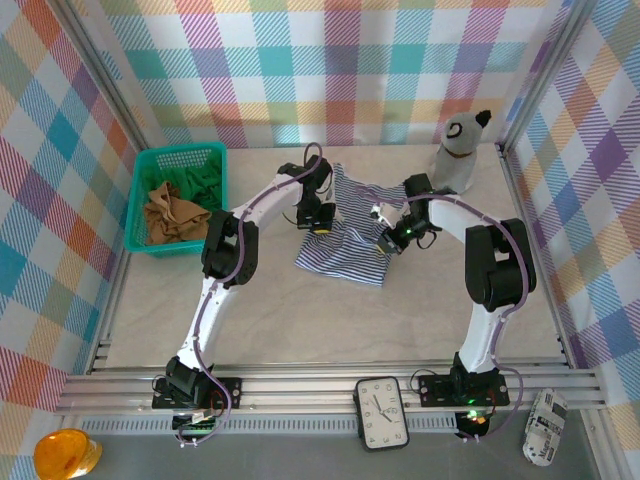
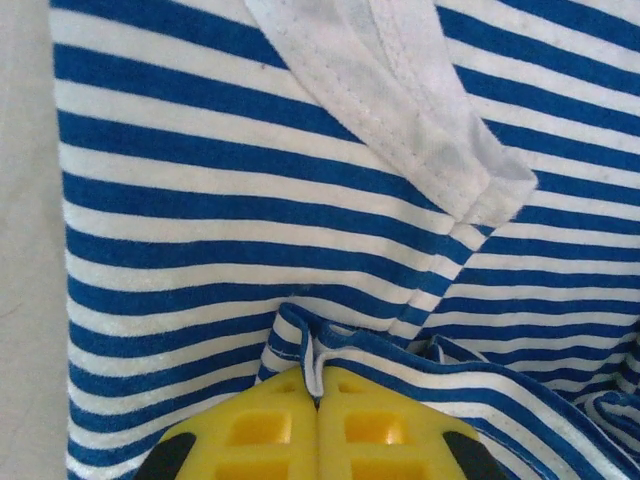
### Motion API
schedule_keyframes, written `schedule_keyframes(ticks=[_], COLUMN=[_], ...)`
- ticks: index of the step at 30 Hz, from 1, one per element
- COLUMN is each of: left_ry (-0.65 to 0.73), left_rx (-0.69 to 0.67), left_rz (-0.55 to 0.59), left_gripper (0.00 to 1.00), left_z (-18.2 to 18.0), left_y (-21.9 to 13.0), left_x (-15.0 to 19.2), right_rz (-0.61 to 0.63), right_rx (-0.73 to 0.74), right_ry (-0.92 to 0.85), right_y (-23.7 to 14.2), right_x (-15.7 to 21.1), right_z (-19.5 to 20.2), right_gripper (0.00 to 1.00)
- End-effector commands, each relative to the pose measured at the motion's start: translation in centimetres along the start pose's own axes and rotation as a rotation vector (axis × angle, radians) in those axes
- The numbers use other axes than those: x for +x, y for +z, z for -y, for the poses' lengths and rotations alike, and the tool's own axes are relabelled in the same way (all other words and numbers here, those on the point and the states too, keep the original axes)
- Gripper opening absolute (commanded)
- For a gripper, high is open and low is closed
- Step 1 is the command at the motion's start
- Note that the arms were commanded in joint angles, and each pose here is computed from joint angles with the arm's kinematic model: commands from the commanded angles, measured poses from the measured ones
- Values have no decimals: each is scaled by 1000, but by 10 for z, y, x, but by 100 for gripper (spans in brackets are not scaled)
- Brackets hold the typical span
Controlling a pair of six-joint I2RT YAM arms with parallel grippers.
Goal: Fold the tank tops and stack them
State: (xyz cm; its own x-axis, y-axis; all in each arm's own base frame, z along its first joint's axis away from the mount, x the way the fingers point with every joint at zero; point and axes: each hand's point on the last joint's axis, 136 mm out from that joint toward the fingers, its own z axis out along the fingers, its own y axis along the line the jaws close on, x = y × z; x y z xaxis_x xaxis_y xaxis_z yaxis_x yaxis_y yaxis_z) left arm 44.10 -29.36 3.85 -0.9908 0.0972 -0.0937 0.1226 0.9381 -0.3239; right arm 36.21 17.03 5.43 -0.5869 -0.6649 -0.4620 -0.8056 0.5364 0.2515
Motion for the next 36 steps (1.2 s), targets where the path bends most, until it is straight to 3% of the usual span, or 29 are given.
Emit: schedule_keyframes(ticks=[1, 10, 18, 27, 31, 36], left_ry=[30, 50, 15, 3, -1, -13], left_rx=[19, 45, 48, 18, 16, 21], left_rz=[71, 83, 176, 223, 254, 313], left_gripper=[3, 6, 6, 5, 5, 5], left_z=[14, 21, 10, -6, -11, -16], left_y=[-45, -64, -81, -58, -47, -33], left_x=[-7, -6, -33, -64, -81, -102], right_rz=[40, 61, 63, 63, 7, 46], right_rx=[-16, 12, 67, 115, 129, 164], right_ry=[3, -23, -37, -26, 4, 37], right_y=[-12, -28, -35, -28, -15, -14], right_x=[-4, -10, -18, -28, -19, -27], right_z=[-10, -14, 3, 43, 63, 81], right_gripper=[12, 12, 12, 13, 16, 18])
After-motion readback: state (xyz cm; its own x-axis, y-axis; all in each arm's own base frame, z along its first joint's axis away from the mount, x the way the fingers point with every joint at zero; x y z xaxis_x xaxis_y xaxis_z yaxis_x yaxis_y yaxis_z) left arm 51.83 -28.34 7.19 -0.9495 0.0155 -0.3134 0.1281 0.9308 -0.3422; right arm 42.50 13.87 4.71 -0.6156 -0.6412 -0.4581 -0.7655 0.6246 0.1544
